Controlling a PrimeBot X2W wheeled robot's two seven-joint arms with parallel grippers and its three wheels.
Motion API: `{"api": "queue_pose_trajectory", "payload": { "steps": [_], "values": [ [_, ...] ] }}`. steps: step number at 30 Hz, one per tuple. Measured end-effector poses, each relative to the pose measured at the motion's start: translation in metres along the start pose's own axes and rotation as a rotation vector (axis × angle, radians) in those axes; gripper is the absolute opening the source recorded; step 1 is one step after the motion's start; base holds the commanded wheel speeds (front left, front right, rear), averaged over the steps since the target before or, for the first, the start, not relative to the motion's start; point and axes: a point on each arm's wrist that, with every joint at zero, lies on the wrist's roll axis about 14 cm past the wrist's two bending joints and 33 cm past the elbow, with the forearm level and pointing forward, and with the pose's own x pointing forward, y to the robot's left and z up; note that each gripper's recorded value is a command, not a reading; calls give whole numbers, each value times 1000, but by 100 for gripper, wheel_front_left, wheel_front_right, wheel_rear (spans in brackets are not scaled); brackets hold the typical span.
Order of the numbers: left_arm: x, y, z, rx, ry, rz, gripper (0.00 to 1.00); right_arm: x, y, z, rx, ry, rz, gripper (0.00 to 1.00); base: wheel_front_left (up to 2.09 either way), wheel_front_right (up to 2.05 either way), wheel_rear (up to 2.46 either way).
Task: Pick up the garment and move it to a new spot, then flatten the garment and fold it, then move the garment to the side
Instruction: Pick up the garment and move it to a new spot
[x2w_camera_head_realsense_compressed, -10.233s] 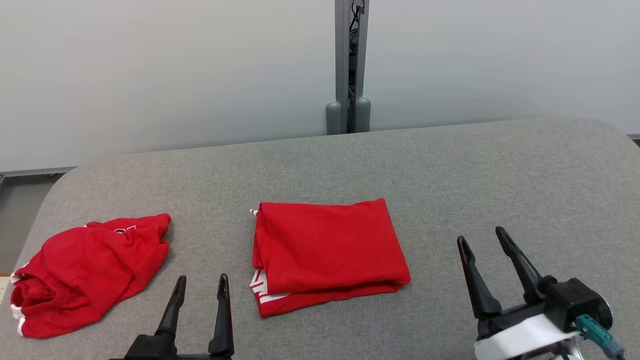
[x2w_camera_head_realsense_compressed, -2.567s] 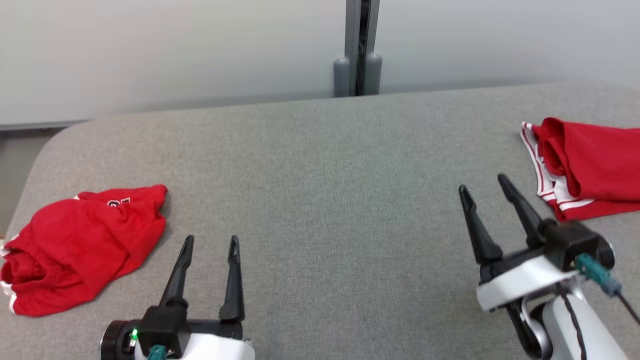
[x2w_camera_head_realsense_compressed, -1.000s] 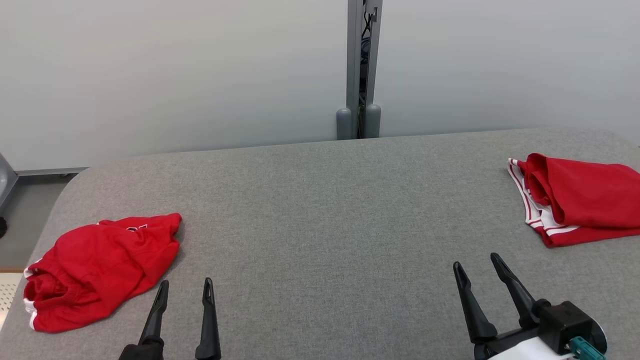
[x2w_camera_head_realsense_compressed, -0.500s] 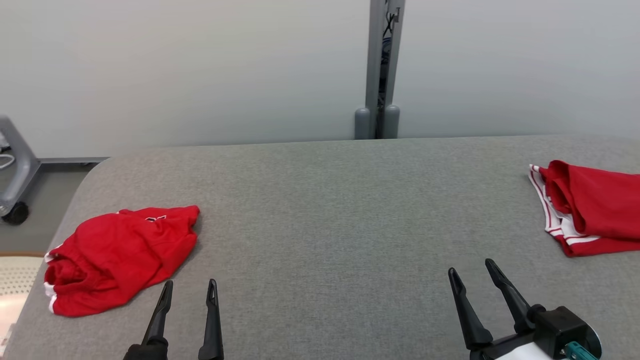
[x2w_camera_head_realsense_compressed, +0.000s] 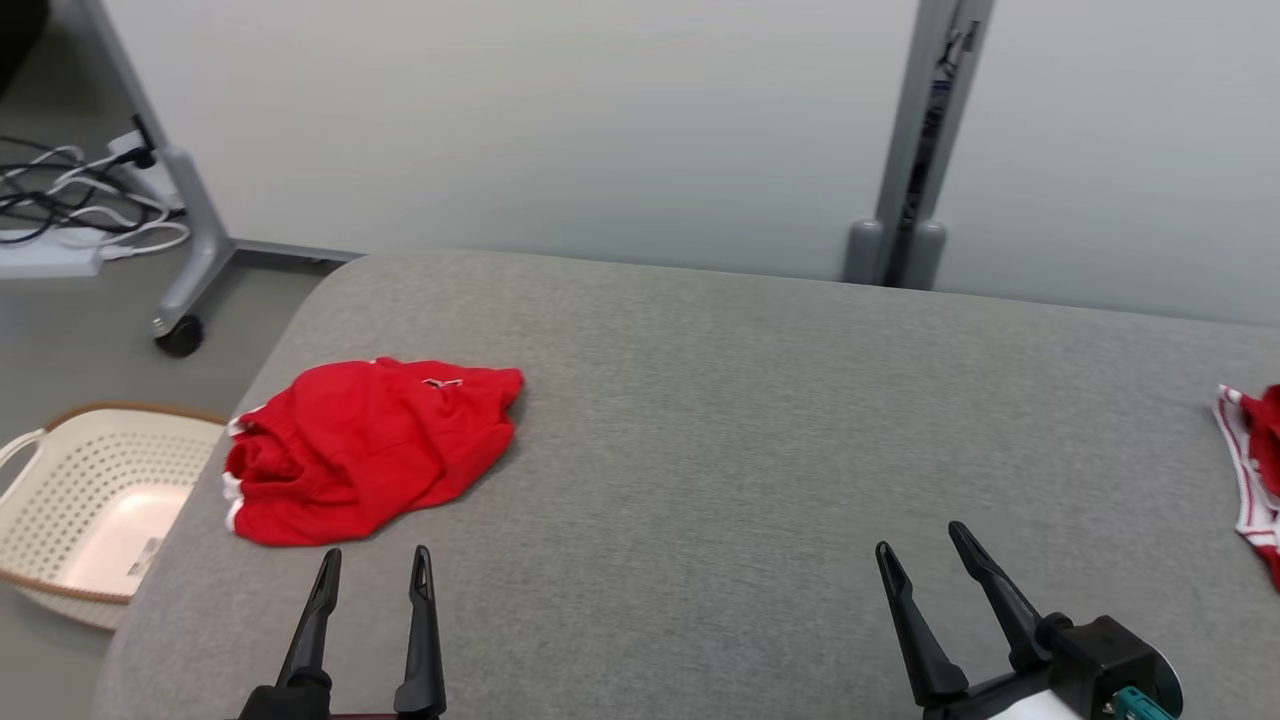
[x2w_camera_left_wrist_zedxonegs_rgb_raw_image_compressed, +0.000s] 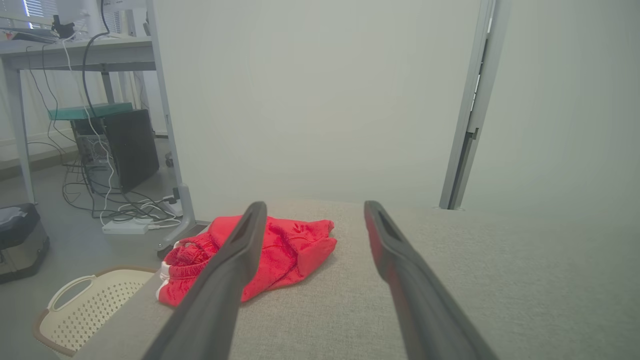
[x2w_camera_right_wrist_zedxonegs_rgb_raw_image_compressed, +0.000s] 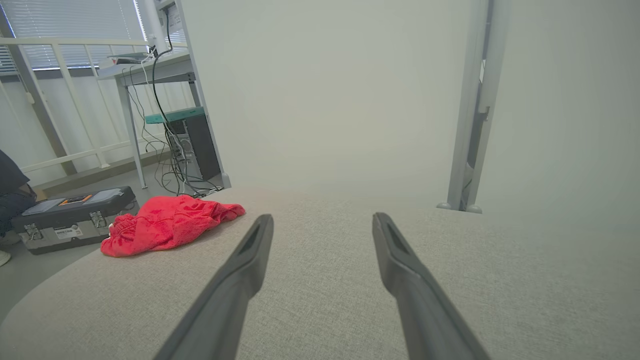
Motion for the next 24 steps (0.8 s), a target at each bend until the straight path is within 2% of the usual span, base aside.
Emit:
{"api": "queue_pose_trajectory", "payload": {
  "steps": [11,24],
  "values": [
    [-23,38,5,12,-10,133,100,22,39,-9,18,23,138,100,0,0,0],
    [-30,53,8,12,-18,181,100,27,53,-11,22,28,184,100,0,0,0]
  ]
}}
